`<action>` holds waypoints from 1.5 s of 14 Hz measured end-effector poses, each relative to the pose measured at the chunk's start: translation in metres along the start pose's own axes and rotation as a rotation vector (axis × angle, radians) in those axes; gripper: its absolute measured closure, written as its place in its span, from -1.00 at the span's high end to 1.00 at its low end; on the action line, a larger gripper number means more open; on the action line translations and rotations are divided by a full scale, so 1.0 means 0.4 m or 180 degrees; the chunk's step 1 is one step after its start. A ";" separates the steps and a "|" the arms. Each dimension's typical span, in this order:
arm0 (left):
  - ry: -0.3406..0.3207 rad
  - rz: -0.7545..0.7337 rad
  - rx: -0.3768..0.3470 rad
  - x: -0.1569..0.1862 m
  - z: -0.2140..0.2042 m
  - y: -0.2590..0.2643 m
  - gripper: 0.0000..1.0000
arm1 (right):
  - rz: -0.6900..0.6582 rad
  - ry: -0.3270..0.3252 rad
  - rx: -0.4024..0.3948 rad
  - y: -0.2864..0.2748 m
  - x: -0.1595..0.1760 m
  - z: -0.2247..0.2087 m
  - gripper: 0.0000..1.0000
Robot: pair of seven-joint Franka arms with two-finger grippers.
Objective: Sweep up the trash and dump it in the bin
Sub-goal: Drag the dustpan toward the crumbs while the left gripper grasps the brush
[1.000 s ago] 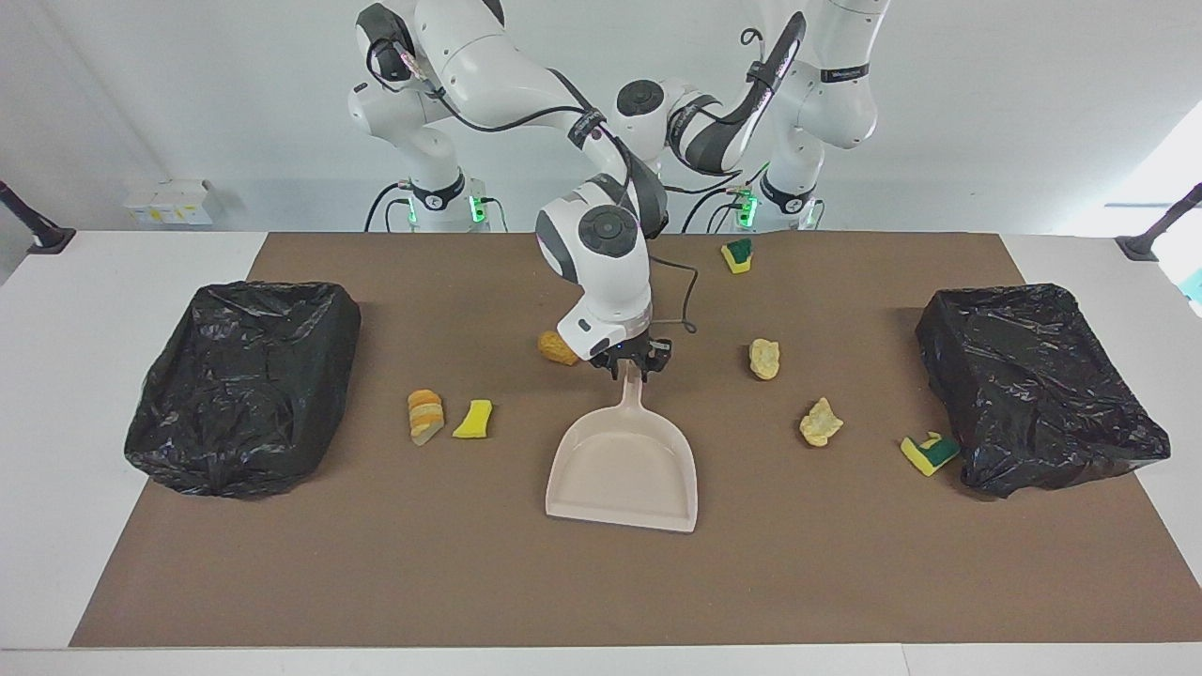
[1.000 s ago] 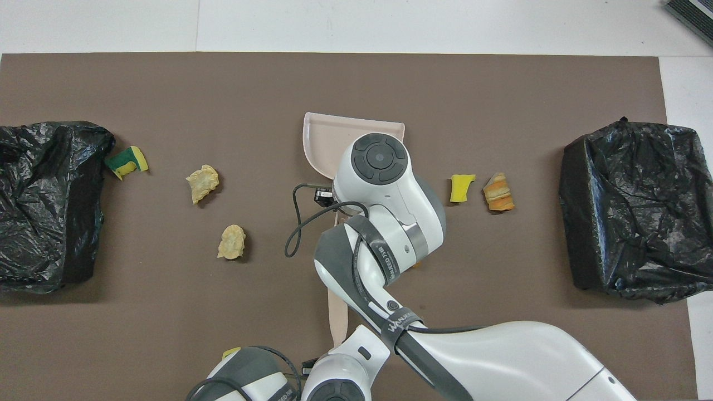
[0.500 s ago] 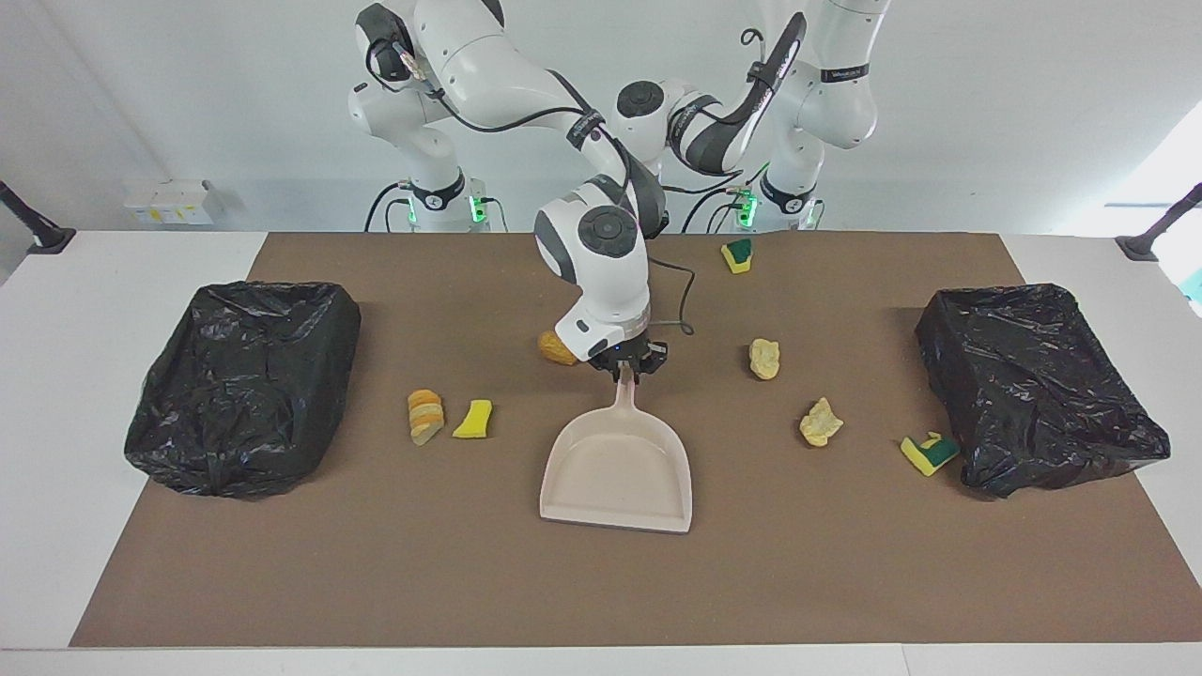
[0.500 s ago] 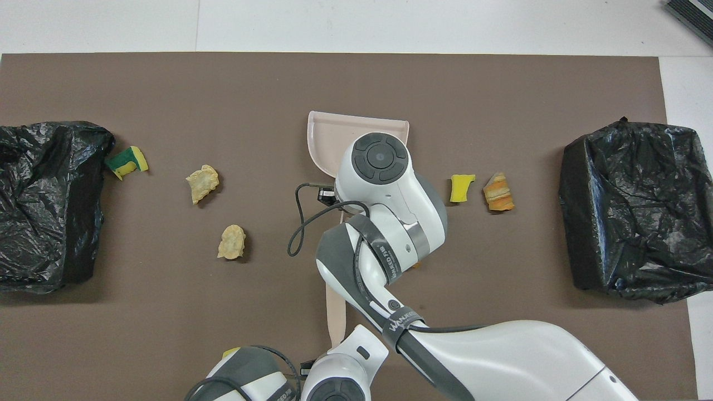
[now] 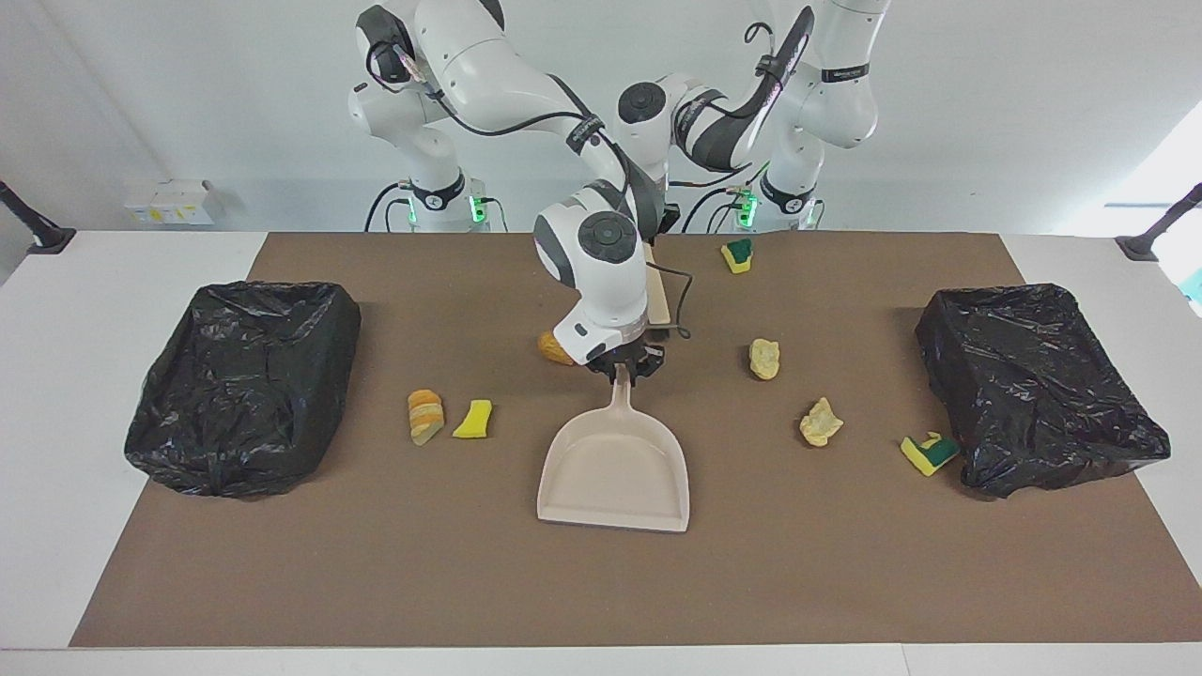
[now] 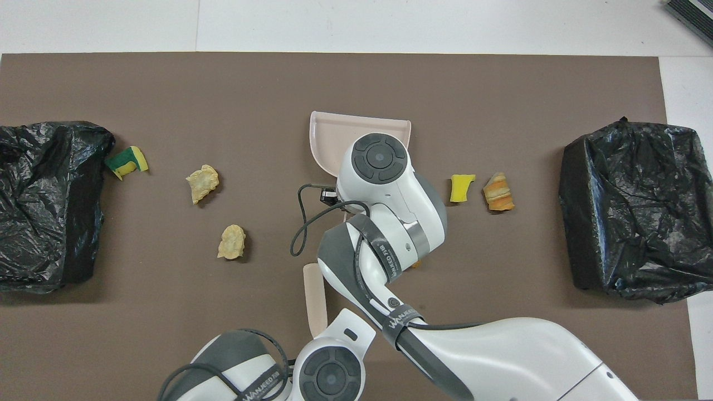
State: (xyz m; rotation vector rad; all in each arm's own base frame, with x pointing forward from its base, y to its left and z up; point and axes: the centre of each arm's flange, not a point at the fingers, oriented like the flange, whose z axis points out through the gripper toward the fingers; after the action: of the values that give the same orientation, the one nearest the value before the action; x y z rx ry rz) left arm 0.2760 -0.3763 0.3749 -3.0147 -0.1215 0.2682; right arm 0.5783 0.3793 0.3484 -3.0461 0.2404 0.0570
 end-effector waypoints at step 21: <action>0.0528 0.0423 0.0608 0.644 -0.176 -0.827 -0.50 | -0.4430 -0.0690 -0.0158 0.237 0.041 -0.137 -0.37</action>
State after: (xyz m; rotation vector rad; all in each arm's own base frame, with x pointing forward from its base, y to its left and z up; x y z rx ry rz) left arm 0.5184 -0.0331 0.4390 -2.8426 0.1128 0.0370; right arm 0.5812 0.2787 0.3944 -2.4918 -1.7942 0.2709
